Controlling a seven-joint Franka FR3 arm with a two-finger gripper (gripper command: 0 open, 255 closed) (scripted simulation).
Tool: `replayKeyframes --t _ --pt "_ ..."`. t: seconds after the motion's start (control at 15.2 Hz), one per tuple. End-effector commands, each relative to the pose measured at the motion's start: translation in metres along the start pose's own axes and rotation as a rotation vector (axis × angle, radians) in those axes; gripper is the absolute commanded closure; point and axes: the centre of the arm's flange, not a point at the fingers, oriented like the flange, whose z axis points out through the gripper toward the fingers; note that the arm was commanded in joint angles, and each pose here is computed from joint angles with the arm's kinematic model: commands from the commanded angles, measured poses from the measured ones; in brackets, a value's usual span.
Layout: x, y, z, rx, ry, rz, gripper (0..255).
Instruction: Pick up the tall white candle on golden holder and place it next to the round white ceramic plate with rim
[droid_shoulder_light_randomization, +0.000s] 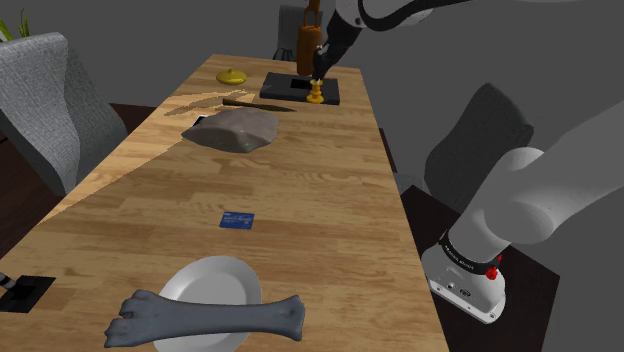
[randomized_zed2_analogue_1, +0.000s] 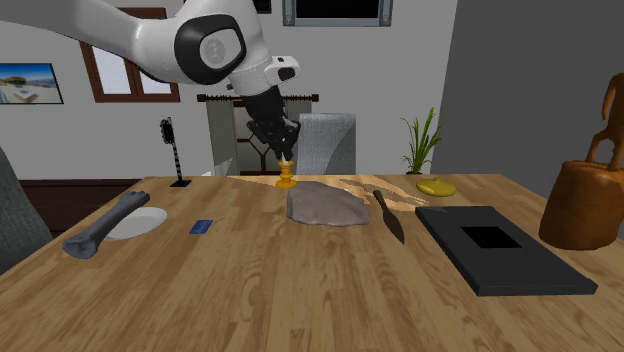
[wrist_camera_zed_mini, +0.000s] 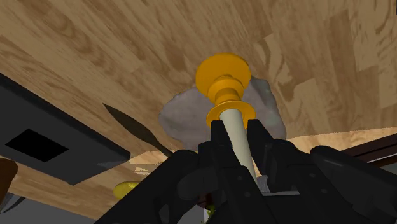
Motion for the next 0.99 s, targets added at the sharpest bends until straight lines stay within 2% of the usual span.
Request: replayKeyframes --t 0.0,0.92 --pt "-0.007 -0.028 -0.001 -0.001 0.000 0.001 255" --pt "-0.039 -0.209 -0.019 -0.001 0.000 0.001 255"
